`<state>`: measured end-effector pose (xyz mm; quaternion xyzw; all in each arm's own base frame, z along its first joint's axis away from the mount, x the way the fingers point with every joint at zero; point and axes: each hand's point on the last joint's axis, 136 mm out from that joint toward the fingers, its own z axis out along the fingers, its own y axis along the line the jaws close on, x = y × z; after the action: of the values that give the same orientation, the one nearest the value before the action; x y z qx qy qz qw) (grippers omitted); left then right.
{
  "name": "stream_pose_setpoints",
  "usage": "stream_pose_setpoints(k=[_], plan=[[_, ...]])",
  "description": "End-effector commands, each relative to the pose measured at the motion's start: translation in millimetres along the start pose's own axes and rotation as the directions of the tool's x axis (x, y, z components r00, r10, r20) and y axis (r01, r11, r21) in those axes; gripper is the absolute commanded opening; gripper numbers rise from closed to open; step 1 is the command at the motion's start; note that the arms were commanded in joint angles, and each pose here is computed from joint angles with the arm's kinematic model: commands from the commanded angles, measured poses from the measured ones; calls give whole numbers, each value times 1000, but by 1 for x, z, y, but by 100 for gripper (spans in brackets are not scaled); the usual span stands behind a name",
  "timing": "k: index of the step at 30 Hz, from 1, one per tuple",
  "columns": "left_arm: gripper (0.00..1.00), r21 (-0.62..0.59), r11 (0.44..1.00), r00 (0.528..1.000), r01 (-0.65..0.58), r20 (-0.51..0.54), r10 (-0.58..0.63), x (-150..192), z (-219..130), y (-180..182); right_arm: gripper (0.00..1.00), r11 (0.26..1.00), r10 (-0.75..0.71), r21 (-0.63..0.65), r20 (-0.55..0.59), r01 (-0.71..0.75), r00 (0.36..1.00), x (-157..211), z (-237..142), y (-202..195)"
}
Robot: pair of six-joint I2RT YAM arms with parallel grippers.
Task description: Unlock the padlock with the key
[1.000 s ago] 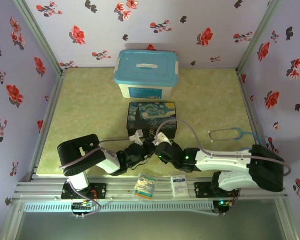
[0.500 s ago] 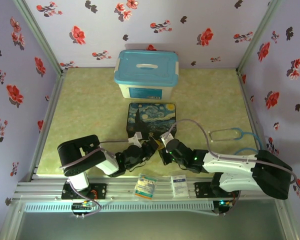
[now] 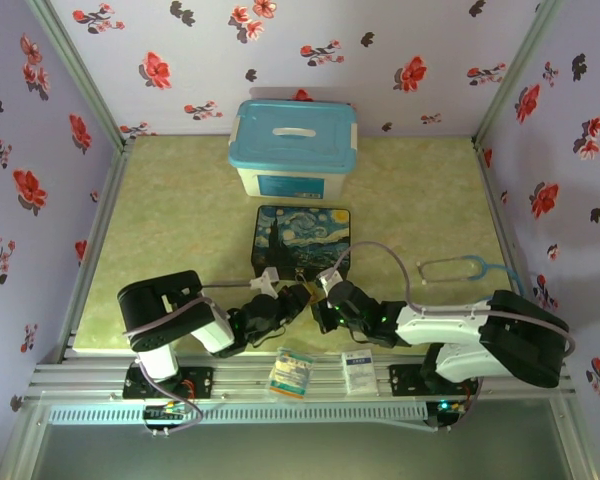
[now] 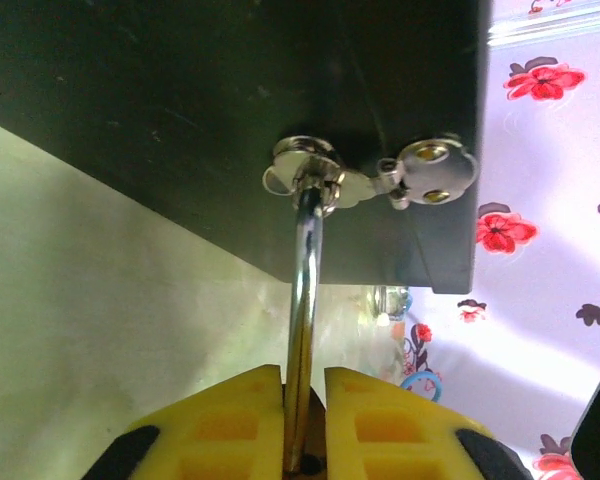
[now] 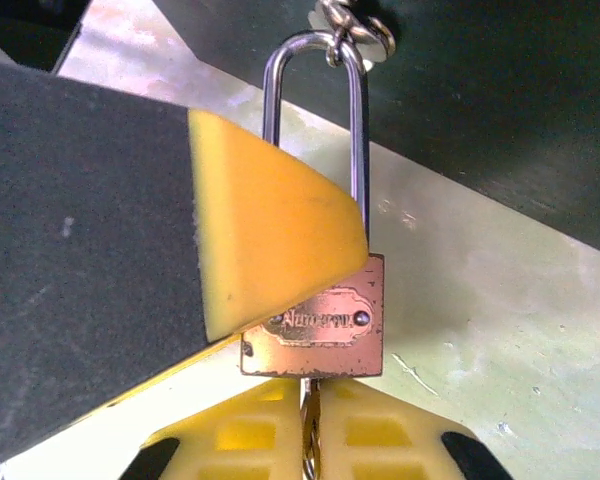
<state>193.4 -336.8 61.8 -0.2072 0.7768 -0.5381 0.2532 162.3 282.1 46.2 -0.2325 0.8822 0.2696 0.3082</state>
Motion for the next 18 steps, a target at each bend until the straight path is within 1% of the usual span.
stream_pose_setpoints(k=[1,2,3,4,6,7,10,13,18], plan=[[6,45,999,999,-18,38,16,-6,0,-10,11,999,50,-20,14,-50,999,0,2,3],[6,46,999,999,-21,38,19,-7,0,-11,11,998,57,-25,19,-57,998,0,2,3],[8,48,999,999,-20,38,18,-6,0,-12,10,998,66,-27,27,-65,997,-1,2,3],[14,28,999,999,-28,35,27,-7,-5,-3,10,997,72,-22,32,-71,997,-2,2,2],[38,26,999,999,-32,33,32,-7,-7,-3,10,997,75,-19,29,-74,997,-2,3,2],[44,28,999,999,-32,35,31,-7,-8,-3,9,997,76,-21,28,-76,997,-3,4,3],[45,45,998,998,-36,50,34,-12,-13,-10,9,995,93,-33,25,-92,995,-1,7,4],[38,27,998,997,-55,48,54,-11,-15,-12,9,995,99,-35,14,-99,995,1,10,4],[35,-5,997,996,-80,49,80,-3,-16,-10,8,994,103,-36,13,-102,995,2,10,4]])
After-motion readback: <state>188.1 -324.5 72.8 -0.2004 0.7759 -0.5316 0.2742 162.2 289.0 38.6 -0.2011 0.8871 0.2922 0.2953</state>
